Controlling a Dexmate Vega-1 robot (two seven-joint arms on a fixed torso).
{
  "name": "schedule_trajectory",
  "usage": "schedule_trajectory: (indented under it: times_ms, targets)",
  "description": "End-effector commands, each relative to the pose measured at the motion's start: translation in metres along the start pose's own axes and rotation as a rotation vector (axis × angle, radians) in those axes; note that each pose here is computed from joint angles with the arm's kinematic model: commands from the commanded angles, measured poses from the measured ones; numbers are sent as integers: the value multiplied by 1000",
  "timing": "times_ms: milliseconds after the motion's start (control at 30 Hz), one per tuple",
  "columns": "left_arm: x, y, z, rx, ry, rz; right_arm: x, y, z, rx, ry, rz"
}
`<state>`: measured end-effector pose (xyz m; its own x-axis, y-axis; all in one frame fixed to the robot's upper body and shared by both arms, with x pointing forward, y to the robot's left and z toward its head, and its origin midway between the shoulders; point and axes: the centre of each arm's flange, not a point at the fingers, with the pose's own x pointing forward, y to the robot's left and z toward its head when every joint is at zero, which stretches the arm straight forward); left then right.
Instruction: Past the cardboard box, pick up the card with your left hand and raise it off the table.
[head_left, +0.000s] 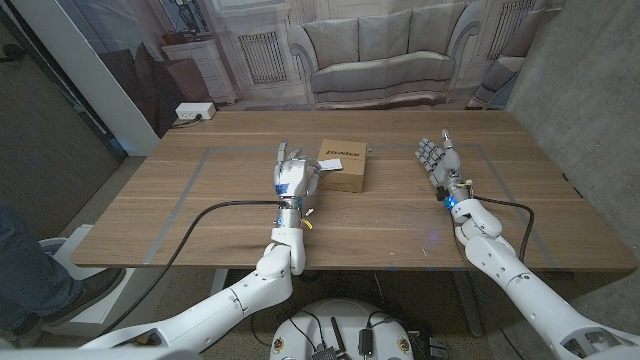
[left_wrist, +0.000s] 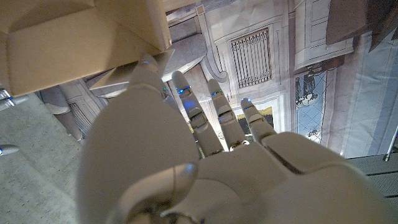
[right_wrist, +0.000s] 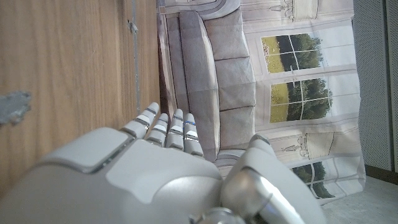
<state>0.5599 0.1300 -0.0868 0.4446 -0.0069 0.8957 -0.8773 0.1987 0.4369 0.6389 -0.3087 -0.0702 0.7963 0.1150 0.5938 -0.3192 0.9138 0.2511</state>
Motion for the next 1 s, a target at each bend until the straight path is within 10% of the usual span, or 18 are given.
schedule_trajectory:
  times_ms: [33,1000]
  targets:
    - [2,1,0,-7,28,60,2,1,1,1,-7,5]
    - [4,23,4,-36,31,67,-13,0,3,3,-15,15]
